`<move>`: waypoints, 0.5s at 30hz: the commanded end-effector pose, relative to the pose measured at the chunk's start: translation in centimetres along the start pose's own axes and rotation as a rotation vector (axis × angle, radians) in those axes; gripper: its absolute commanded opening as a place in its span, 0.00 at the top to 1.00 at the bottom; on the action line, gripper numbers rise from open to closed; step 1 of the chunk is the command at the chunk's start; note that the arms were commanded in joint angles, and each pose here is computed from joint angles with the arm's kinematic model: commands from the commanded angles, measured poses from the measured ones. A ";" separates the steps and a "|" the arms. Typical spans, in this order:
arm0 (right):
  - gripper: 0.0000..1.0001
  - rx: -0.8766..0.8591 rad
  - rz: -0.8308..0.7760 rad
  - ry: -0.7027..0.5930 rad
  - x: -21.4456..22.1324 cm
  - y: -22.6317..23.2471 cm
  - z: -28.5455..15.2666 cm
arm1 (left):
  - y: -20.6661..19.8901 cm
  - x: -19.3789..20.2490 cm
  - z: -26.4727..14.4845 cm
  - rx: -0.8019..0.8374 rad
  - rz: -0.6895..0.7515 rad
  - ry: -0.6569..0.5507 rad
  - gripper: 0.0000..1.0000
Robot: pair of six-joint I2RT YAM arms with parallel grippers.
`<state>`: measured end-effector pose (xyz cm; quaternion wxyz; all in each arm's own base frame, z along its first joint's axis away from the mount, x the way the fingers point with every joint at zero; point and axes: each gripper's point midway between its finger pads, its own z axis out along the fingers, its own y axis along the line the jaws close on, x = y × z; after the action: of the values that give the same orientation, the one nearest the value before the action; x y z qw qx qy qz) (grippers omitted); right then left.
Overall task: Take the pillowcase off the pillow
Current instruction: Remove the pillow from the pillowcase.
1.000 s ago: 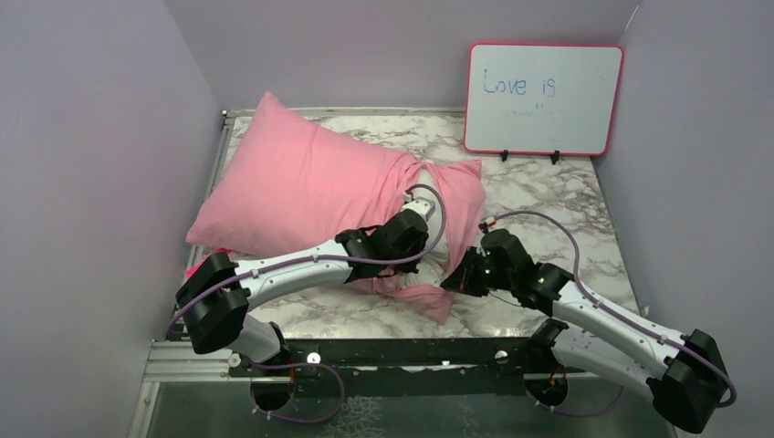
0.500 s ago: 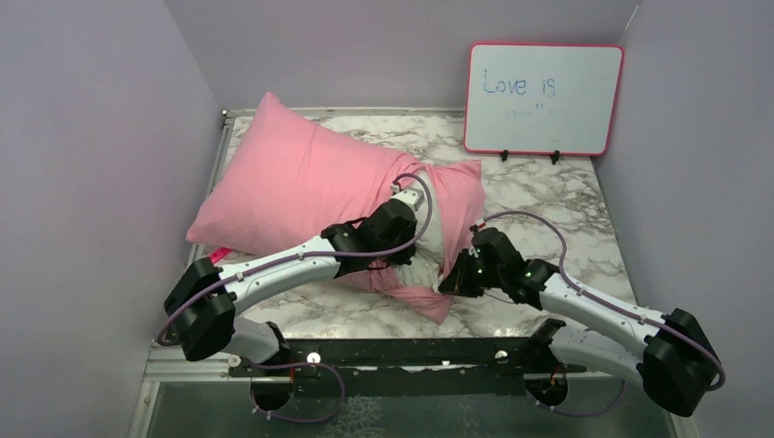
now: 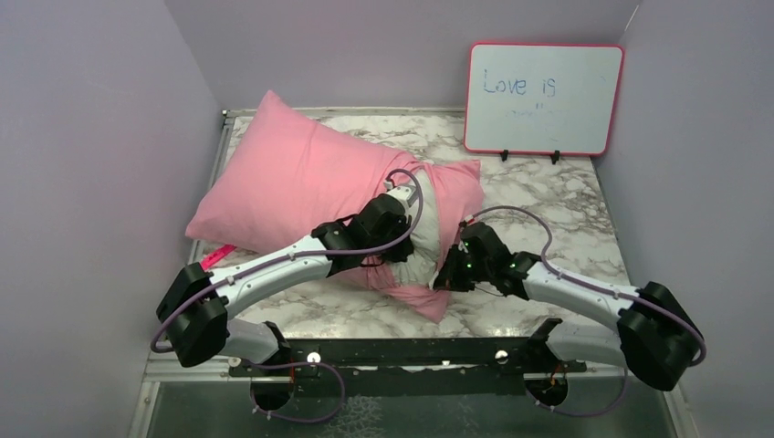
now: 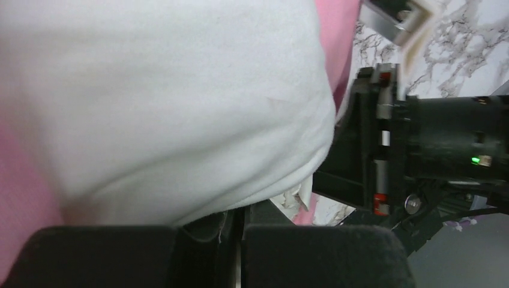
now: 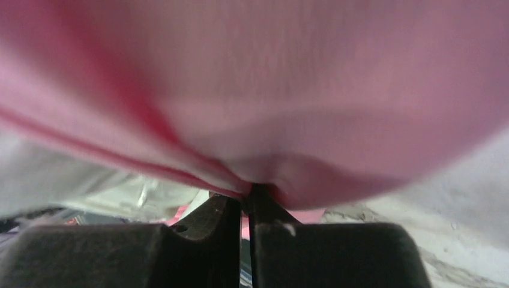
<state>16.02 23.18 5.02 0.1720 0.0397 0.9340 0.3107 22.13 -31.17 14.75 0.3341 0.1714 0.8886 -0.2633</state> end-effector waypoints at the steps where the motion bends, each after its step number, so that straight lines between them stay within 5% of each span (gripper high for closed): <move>1: 0.92 0.331 -0.023 0.178 4.4 -7.9 0.2 | 0.3 -7.8 -3.1 -0.012 -0.029 -0.282 1.00; 8: 0.86 0.239 -0.022 0.140 4.5 -6.8 -0.2 | 2.1 -8.6 -5.1 -0.064 -0.025 -0.316 1.00; 15: 0.84 0.121 0.013 0.115 3.6 -4.0 0.3 | 0.0 -6.5 -3.6 0.080 -0.010 -0.232 1.00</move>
<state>16.49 23.24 4.73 0.1845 0.0363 0.9319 0.3100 22.44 -29.60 17.99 0.3598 0.1612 0.8725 -0.2885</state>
